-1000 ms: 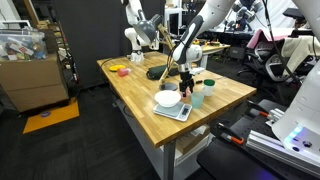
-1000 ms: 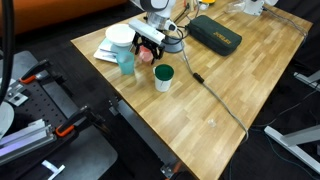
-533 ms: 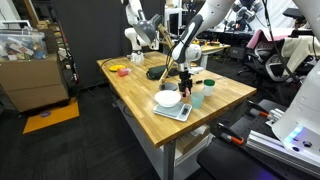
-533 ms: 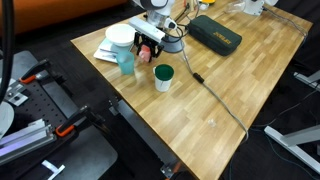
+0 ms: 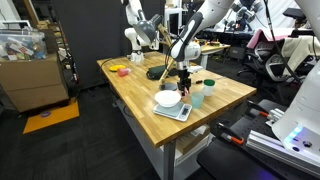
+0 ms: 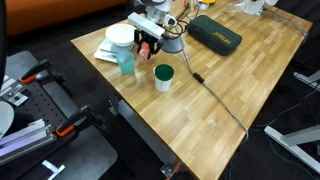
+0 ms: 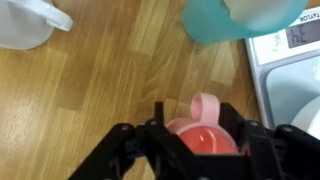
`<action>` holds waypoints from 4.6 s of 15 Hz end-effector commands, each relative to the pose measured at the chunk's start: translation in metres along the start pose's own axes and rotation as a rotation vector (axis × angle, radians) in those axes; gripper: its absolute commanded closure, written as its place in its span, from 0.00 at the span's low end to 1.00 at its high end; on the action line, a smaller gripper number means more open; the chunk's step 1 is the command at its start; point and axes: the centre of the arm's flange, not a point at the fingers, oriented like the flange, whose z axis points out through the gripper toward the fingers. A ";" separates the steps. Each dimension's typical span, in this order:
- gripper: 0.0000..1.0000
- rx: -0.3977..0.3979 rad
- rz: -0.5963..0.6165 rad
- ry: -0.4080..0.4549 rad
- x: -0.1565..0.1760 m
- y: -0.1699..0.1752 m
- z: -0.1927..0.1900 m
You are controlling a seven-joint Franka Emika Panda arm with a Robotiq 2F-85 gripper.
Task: Pour the liquid in the pink cup into the white bowl on the scale
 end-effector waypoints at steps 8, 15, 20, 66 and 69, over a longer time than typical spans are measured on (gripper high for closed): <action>0.67 -0.027 0.029 -0.051 -0.026 -0.008 0.004; 0.67 -0.037 0.036 -0.044 -0.027 -0.012 -0.003; 0.16 -0.030 0.049 -0.030 -0.024 -0.009 -0.001; 0.85 -0.404 -0.187 -0.350 -0.059 -0.117 -0.098; 0.85 -0.400 -0.187 -0.351 -0.060 -0.114 -0.099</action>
